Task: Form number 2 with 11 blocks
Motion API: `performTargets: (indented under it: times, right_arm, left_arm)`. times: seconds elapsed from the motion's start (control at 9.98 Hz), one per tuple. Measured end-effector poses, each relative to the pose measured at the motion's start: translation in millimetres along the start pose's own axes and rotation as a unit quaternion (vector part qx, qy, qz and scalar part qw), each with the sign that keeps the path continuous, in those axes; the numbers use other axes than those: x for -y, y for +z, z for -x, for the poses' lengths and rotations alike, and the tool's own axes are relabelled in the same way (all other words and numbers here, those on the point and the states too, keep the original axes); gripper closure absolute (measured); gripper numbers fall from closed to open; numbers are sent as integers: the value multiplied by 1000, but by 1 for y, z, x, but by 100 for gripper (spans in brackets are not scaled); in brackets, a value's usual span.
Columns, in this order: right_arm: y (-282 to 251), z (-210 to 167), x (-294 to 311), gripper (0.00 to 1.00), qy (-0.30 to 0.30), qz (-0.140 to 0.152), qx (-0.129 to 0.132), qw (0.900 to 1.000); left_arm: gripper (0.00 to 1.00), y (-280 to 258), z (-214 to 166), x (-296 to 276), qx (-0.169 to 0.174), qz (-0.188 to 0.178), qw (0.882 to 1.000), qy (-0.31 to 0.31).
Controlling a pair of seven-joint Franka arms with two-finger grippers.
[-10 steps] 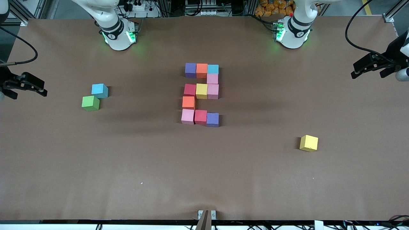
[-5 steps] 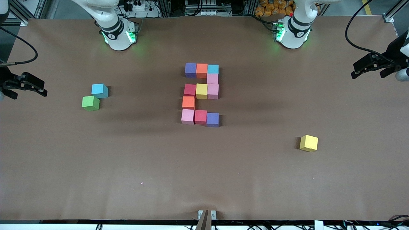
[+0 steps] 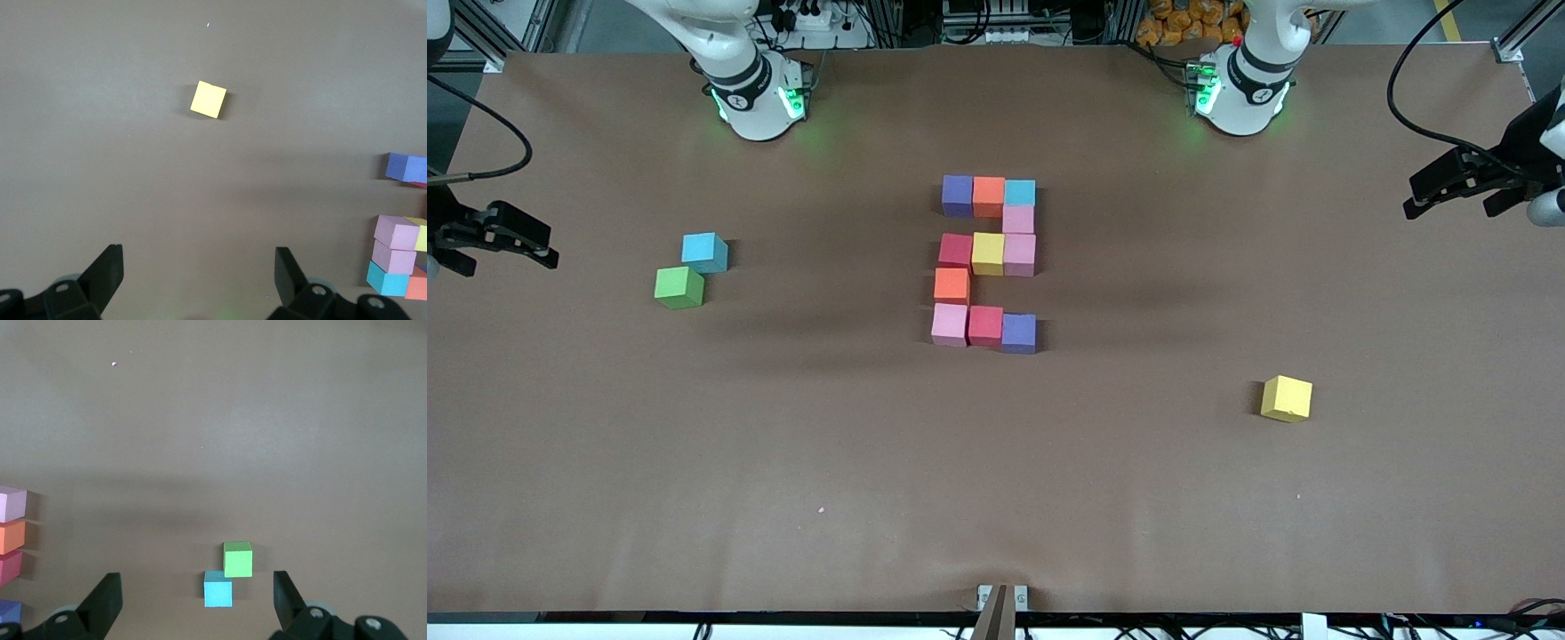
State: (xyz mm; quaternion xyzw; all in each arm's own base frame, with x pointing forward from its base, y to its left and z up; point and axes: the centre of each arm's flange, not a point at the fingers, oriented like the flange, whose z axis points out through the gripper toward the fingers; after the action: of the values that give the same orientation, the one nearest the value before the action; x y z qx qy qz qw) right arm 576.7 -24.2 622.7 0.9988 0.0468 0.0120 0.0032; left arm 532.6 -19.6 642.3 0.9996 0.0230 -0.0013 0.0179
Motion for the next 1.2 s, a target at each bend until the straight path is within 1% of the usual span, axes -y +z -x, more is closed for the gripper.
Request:
performTargets:
  times: [1.2]
  right_arm:
    - [0, 0, 0, 0, 0, 0, 0, 1000]
  left_arm:
    - [0, 4, -2, 0, 4, -1, 1000, 0]
